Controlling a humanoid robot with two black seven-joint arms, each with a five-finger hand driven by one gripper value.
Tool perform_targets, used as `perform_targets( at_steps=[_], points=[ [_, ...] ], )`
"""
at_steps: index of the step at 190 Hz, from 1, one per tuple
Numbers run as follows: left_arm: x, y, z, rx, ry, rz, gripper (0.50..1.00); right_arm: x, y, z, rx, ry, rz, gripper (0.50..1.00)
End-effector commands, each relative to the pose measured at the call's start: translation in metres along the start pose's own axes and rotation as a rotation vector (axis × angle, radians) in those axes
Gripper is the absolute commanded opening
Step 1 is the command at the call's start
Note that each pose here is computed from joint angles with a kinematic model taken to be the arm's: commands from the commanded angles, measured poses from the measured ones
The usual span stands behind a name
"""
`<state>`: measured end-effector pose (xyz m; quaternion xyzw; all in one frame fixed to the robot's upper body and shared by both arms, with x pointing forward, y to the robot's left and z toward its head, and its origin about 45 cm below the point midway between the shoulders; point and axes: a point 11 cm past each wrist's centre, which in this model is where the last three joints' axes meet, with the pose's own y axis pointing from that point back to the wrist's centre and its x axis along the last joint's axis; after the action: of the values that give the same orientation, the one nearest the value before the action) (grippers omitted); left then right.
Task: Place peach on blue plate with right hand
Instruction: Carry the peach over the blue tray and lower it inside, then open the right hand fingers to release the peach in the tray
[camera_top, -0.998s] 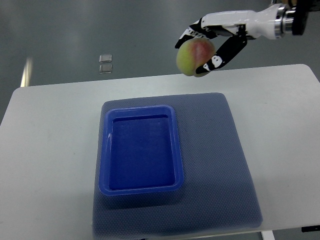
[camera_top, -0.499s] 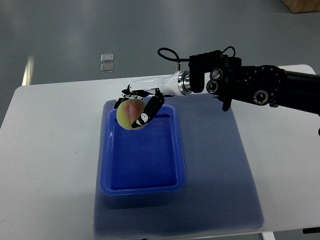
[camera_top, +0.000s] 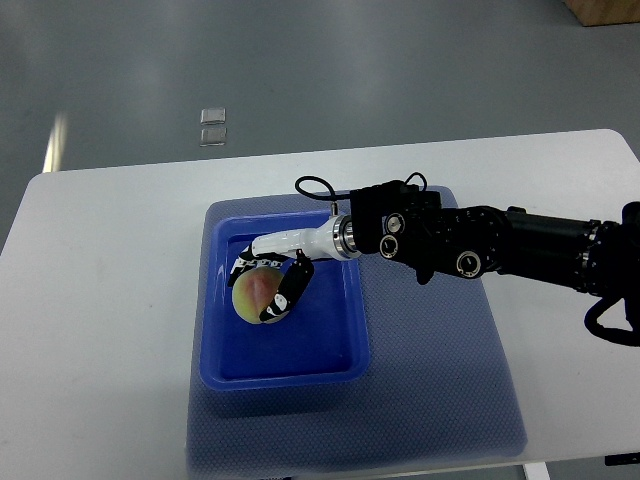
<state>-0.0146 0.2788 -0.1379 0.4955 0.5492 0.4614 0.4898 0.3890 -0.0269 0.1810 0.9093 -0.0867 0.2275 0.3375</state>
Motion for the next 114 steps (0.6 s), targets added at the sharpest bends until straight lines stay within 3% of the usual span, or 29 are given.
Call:
perform_targets(
  at_steps=[1, 5, 6, 14, 29, 38, 39, 41, 57, 86, 97, 109, 110, 114],
  points=[
    [0.0, 0.0, 0.0, 0.0, 0.001, 0.001, 1.0, -0.004, -0.001, 0.008, -0.016, 0.004, -0.001, 0.658],
    [0.0, 0.0, 0.0, 0.0, 0.001, 0.001, 1.0, -0.004, -0.001, 0.008, -0.016, 0.004, -0.001, 0.658],
    [0.0, 0.0, 0.0, 0.0, 0.001, 0.001, 1.0, -0.004, -0.001, 0.008, -0.015, 0.003, 0.0, 0.737],
    [0.0, 0.0, 0.0, 0.0, 0.001, 0.001, 1.0, -0.004, -0.001, 0.008, -0.015, 0.003, 0.0, 0.799],
    [0.0, 0.0, 0.0, 0.0, 0.001, 0.0, 1.0, -0.004, -0.001, 0.008, -0.015, 0.003, -0.003, 0.862],
    [0.0, 0.0, 0.0, 0.0, 0.001, 0.0, 1.0, -0.004, -0.001, 0.008, -0.015, 0.003, -0.003, 0.862],
    [0.0, 0.0, 0.0, 0.0, 0.0, 0.001, 1.0, -0.004, -0.001, 0.007, -0.015, 0.004, -0.006, 0.893],
    [0.0, 0.0, 0.0, 0.0, 0.001, 0.001, 1.0, -0.004, 0.0, 0.007, -0.015, 0.007, -0.007, 0.901],
    [0.0, 0.0, 0.0, 0.0, 0.001, 0.001, 1.0, -0.001, 0.001, 0.005, -0.014, 0.01, -0.015, 0.926],
    [0.0, 0.0, 0.0, 0.0, 0.001, 0.001, 1.0, 0.006, 0.007, 0.008, -0.02, 0.003, -0.012, 0.928],
    [0.0, 0.0, 0.0, 0.001, 0.0, 0.001, 1.0, 0.036, 0.022, -0.004, -0.014, 0.03, 0.03, 0.93],
    [0.0, 0.0, 0.0, 0.001, 0.0, 0.001, 1.0, 0.038, 0.024, -0.005, -0.011, 0.032, 0.034, 0.93],
    [0.0, 0.0, 0.0, 0.001, 0.0, 0.001, 1.0, 0.057, 0.036, -0.009, -0.005, 0.032, 0.076, 0.93],
    [0.0, 0.0, 0.0, 0.001, 0.0, 0.001, 1.0, 0.067, 0.042, -0.011, -0.001, 0.033, 0.098, 0.93]
  ],
)
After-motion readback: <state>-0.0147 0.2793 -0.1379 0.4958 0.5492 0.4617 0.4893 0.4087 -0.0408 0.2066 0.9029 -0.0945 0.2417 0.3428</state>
